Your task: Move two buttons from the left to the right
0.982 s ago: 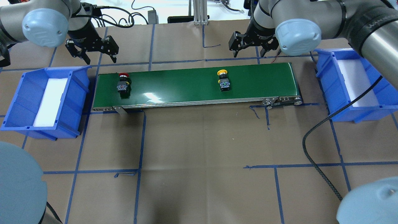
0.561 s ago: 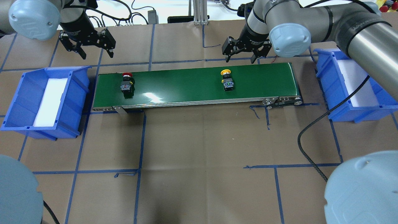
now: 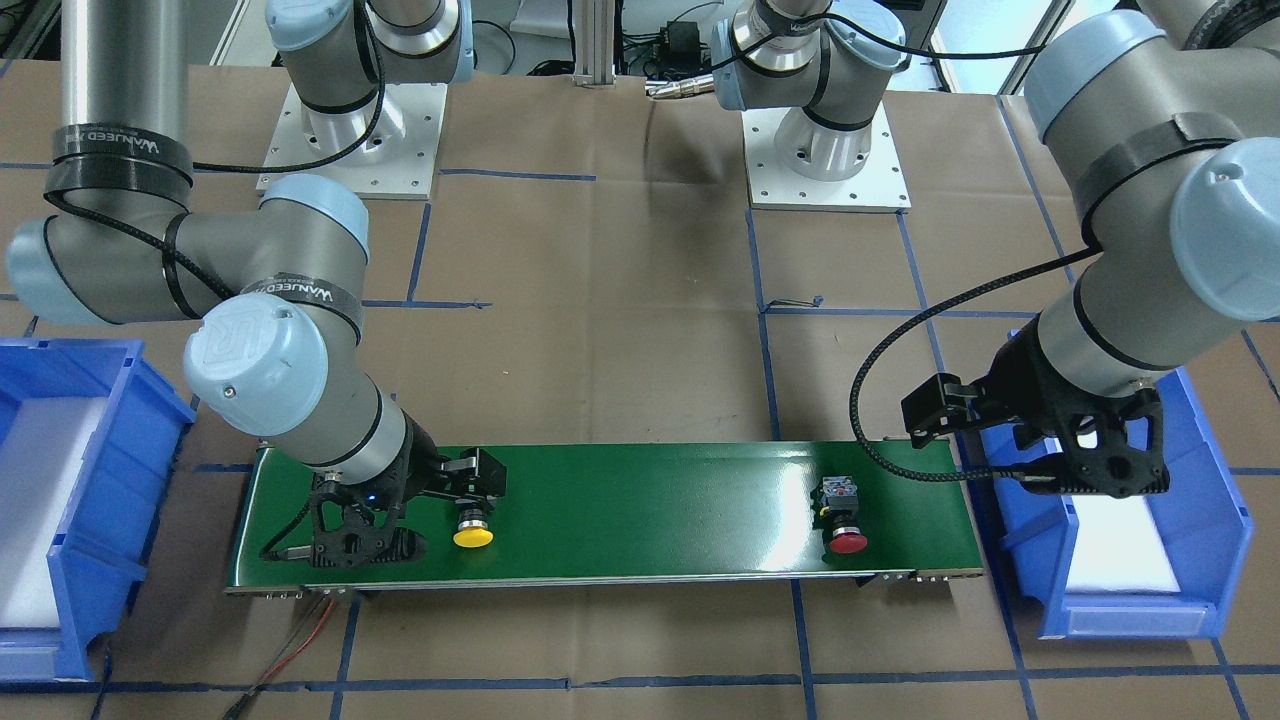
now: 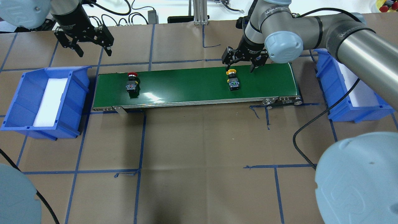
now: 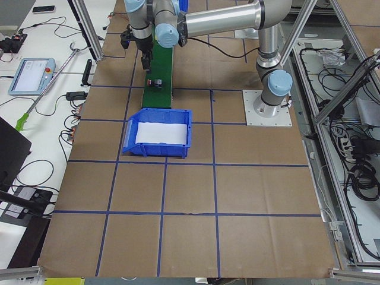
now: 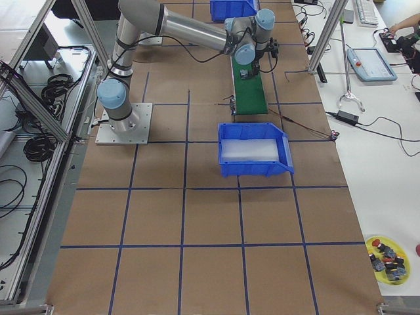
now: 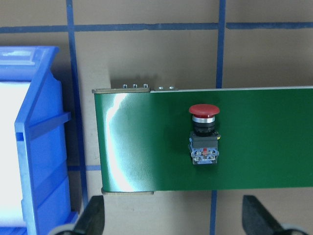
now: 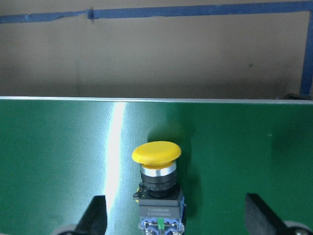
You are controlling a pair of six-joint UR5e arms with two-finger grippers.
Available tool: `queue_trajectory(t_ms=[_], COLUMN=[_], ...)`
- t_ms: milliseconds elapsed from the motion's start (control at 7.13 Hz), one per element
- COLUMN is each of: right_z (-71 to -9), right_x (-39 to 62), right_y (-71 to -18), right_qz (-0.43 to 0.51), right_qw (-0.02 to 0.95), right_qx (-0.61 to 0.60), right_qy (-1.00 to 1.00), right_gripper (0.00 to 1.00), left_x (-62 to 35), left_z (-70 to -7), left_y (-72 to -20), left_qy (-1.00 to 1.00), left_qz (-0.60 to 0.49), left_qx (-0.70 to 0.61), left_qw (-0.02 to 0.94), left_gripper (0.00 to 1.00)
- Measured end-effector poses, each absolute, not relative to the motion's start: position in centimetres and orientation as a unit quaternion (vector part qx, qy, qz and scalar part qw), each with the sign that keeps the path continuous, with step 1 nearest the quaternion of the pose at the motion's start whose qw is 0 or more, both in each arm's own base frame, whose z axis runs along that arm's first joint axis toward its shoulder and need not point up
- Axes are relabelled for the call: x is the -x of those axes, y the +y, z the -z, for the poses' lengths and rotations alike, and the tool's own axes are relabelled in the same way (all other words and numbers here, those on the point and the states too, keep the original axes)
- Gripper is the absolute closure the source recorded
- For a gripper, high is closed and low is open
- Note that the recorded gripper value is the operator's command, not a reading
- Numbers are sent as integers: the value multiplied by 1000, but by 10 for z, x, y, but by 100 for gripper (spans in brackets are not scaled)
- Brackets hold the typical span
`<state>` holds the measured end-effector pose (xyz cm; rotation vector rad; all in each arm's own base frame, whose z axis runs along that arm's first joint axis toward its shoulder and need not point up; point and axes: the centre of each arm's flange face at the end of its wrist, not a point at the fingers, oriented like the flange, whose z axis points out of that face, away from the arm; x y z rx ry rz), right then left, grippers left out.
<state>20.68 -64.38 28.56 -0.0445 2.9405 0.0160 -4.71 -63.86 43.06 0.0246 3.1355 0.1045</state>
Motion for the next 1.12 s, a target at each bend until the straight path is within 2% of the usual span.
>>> queue_trajectory(t_ms=[421,561,841,982,1122], right_z=[-267,-259,-247,-246,-247], right_x=[-206,-205,-199,-196,-193], right_y=[-646,-647,-649,-649,-649], right_qz=[-22,-28,-33,-34,-35], right_qw=[94,87,61,47,31], right_qx=[14,14,19,21,22], right_qy=[995,996,997,998,999], right_gripper=[0,14,76,93,97], left_x=[71,86,105,108,109], left_z=[-453,-457,-462,-466,-469], left_y=[-629,-623,-611,-602,-590], left_qy=[999,999,999,999,999], left_qz=[-37,-35,-33,-30,-27], left_qx=[-20,-25,-27,-30,-31], left_qw=[7,9,8,7,6], left_gripper=[1,1,1,1,1])
